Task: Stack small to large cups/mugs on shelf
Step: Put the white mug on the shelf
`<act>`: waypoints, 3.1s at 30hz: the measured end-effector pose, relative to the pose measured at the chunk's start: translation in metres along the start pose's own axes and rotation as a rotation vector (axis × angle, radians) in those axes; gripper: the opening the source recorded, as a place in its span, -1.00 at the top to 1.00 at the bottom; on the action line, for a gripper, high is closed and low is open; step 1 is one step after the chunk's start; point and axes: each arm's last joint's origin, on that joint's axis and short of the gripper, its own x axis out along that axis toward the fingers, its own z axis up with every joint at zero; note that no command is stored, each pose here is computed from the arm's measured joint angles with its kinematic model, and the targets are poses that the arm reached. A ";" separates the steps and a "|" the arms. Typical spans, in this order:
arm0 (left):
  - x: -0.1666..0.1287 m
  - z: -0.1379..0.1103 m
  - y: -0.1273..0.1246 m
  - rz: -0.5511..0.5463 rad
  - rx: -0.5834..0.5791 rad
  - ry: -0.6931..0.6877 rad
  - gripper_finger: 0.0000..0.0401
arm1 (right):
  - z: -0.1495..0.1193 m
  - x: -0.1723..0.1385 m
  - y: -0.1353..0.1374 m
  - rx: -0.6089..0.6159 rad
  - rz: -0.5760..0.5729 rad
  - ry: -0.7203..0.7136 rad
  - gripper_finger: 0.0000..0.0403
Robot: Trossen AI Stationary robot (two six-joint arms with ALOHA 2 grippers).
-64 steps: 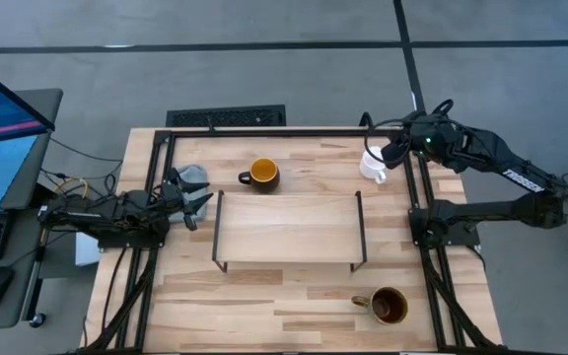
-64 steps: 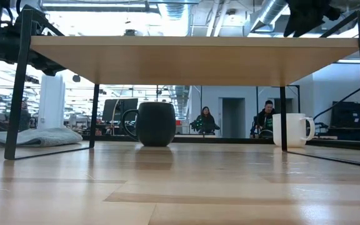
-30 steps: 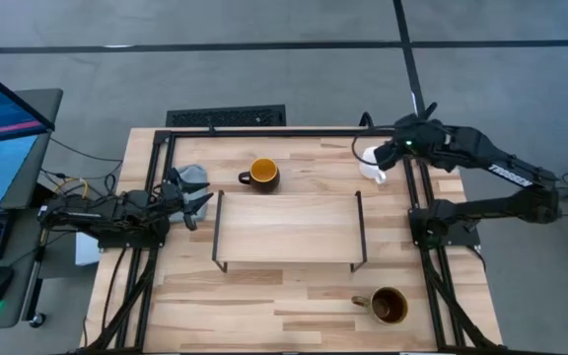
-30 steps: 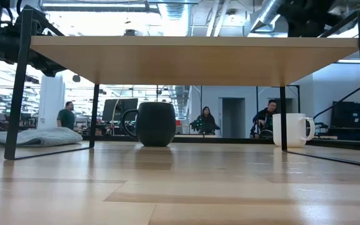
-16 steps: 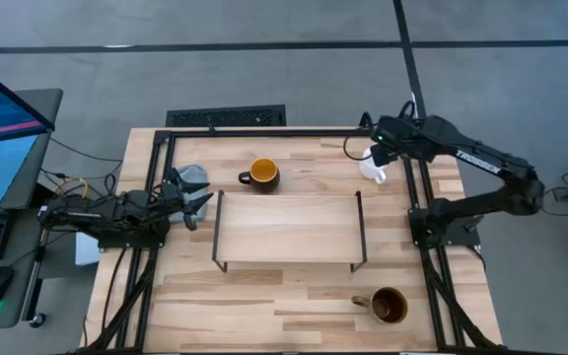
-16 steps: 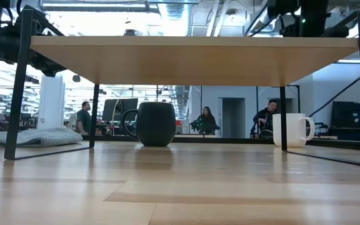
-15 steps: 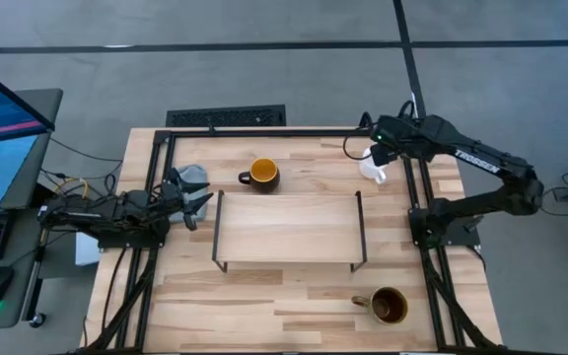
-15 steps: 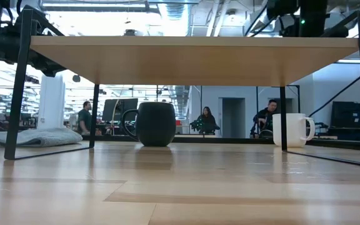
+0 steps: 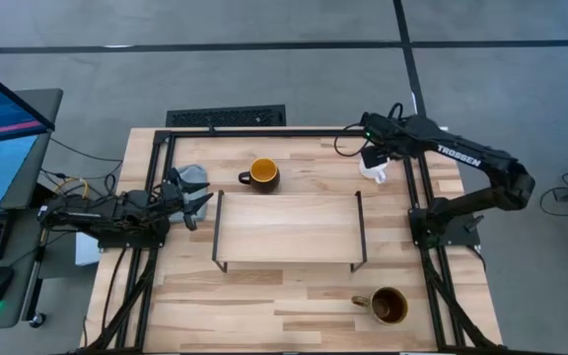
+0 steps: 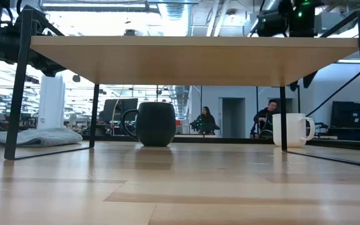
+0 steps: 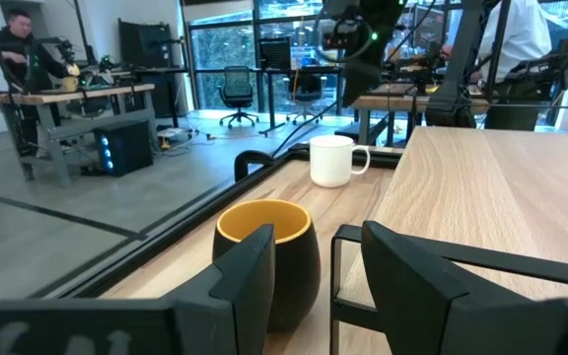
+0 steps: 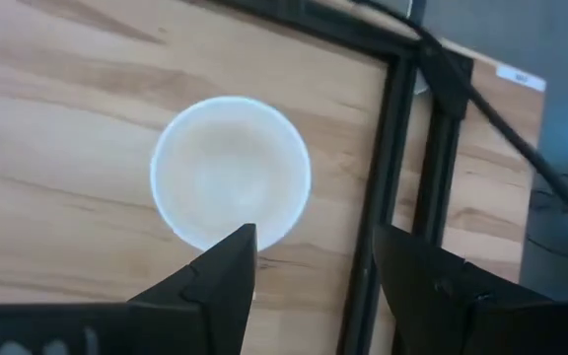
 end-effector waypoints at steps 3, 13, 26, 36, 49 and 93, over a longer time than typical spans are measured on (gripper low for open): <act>0.000 0.000 0.000 0.000 -0.001 0.000 0.27 | -0.003 0.013 -0.002 0.018 -0.017 0.019 -0.13; 0.000 0.000 0.000 0.000 -0.001 0.000 0.27 | -0.013 0.048 -0.005 0.054 0.000 0.080 -0.13; 0.000 0.000 0.000 0.000 -0.001 0.000 0.27 | -0.002 0.057 -0.003 0.155 0.065 -0.002 -0.13; 0.000 0.000 0.000 0.000 -0.001 0.000 0.27 | 0.001 0.082 0.011 0.108 -0.005 0.095 -0.13; 0.000 0.000 0.000 0.000 0.000 0.000 0.27 | 0.004 0.097 0.019 0.061 -0.023 0.121 0.37; 0.000 0.000 0.000 0.000 0.005 0.000 0.27 | 0.012 -0.009 -0.002 0.023 0.100 -0.027 0.94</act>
